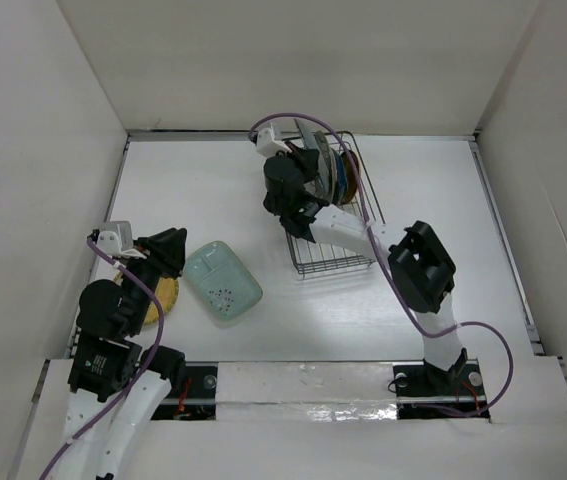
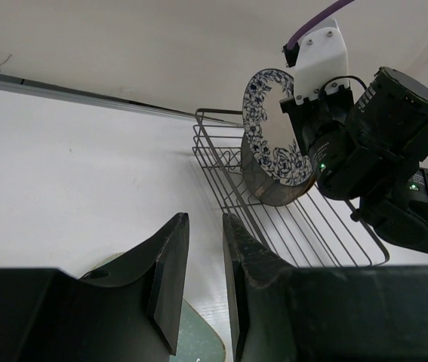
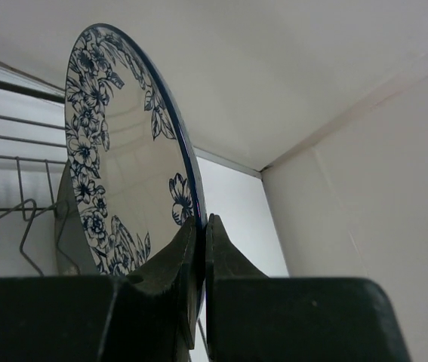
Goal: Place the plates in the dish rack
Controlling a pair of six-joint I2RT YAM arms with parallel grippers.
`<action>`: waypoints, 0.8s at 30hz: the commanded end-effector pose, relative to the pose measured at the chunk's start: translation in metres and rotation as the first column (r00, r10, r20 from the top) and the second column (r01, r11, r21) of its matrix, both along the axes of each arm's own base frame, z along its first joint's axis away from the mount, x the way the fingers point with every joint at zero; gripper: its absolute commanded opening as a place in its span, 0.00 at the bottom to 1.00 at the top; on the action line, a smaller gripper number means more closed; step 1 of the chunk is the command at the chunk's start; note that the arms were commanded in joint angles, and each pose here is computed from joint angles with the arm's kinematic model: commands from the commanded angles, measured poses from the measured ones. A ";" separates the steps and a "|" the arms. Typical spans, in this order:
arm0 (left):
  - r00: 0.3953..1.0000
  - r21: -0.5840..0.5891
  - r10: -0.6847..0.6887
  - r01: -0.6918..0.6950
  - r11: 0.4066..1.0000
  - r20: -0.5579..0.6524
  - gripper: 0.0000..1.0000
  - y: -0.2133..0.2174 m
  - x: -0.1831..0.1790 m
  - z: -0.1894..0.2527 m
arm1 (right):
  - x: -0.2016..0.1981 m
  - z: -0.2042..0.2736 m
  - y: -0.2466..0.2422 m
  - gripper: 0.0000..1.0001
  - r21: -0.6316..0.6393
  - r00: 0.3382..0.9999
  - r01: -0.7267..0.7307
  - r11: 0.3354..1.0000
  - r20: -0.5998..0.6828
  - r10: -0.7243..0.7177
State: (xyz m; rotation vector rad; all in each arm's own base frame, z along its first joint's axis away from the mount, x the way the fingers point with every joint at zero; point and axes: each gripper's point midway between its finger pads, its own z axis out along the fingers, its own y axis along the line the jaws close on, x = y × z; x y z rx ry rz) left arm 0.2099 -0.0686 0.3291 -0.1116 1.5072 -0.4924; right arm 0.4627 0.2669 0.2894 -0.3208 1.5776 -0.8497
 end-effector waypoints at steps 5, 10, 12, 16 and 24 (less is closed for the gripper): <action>0.999 -0.016 -0.011 0.011 1.000 0.034 0.22 -0.002 -0.001 0.008 | -0.003 0.020 -0.003 0.00 0.298 0.998 -0.015 0.954 0.065 -0.004; 0.999 -0.015 -0.014 0.014 1.000 0.031 0.22 -0.003 -0.001 0.007 | 0.007 -0.015 -0.010 0.00 0.430 1.000 -0.014 0.903 -0.015 0.022; 0.999 -0.014 -0.015 0.016 1.000 0.030 0.22 -0.003 0.000 0.007 | 0.012 -0.025 -0.019 0.00 0.460 0.999 0.003 0.888 -0.047 0.021; 1.000 -0.012 -0.020 0.020 1.000 0.024 0.22 -0.004 0.001 0.006 | 0.016 -0.033 -0.027 0.06 0.586 0.999 0.015 0.810 -0.047 0.016; 1.000 -0.006 -0.018 0.018 1.000 0.005 0.23 -0.006 0.006 0.001 | 0.005 0.003 -0.029 0.65 0.654 0.999 -0.045 0.756 0.036 0.028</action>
